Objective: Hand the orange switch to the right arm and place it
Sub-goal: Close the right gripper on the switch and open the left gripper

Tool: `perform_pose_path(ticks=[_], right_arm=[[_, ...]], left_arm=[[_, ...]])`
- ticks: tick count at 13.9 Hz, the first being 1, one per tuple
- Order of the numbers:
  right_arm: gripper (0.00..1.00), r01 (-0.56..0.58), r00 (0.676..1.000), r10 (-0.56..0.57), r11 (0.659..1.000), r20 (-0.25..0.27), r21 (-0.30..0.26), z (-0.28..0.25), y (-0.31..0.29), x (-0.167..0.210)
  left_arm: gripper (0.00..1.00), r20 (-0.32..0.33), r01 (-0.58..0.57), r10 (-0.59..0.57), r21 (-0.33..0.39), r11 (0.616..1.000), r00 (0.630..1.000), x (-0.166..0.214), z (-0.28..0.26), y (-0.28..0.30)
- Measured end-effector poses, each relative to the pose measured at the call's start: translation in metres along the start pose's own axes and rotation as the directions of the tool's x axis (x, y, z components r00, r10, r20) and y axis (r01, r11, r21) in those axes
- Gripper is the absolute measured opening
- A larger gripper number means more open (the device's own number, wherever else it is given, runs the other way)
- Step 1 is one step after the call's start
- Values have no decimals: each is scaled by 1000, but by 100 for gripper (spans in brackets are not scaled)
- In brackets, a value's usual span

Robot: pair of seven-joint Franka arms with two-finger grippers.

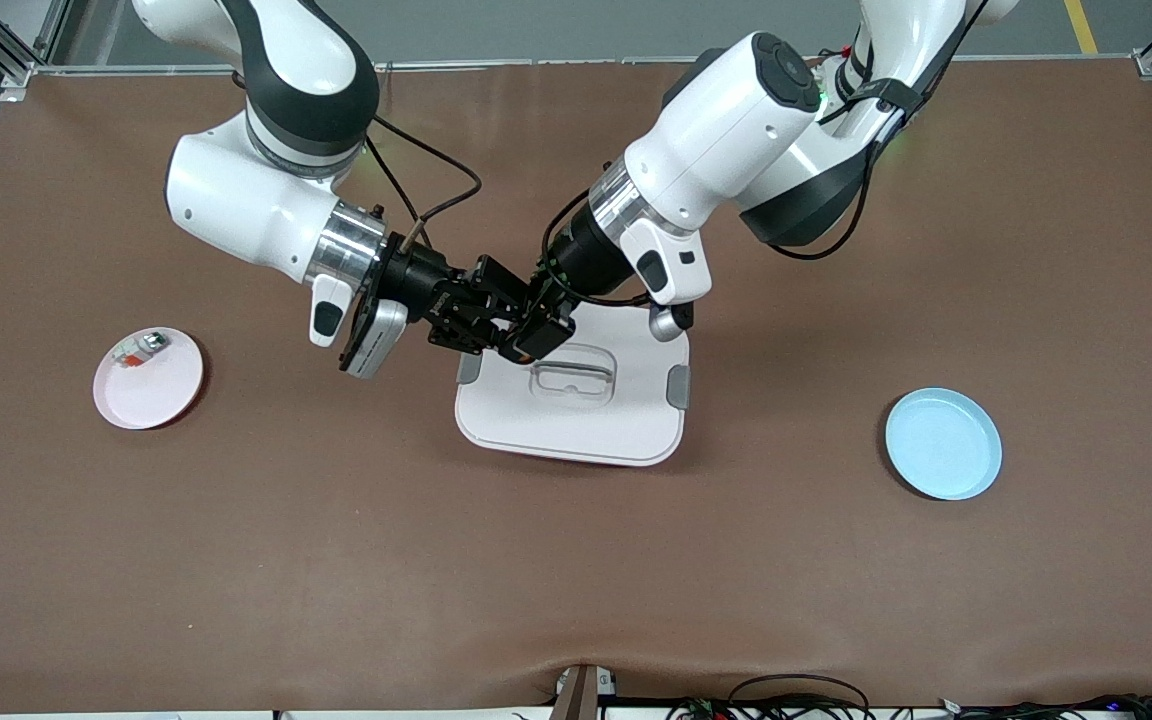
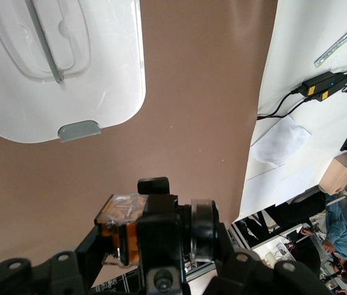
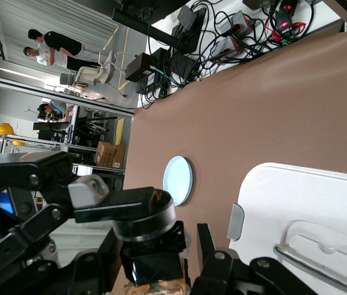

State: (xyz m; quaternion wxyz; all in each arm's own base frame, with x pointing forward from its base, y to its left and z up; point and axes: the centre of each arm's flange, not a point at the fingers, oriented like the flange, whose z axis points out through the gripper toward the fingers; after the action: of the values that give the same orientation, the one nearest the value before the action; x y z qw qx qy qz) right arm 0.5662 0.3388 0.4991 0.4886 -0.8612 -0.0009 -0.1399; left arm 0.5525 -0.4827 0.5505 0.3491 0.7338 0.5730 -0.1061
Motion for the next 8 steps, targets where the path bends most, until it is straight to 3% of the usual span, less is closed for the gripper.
perform_pose_path(ticks=[2,5,8], right_arm=[[55,-2,1000,2,1000,0,-1,-5,0,-3],[42,11,1000,-11,1000,-2,0,-11,-2,-5],[42,24,1000,-24,1000,-5,1,-14,-3,-6]], left_arm=[[72,2,0,0,-5,1000,1000,0,0,1],[72,6,-1,1,-10,1000,1000,-2,-1,1],[72,9,-4,4,-16,1000,1000,-4,-1,0]])
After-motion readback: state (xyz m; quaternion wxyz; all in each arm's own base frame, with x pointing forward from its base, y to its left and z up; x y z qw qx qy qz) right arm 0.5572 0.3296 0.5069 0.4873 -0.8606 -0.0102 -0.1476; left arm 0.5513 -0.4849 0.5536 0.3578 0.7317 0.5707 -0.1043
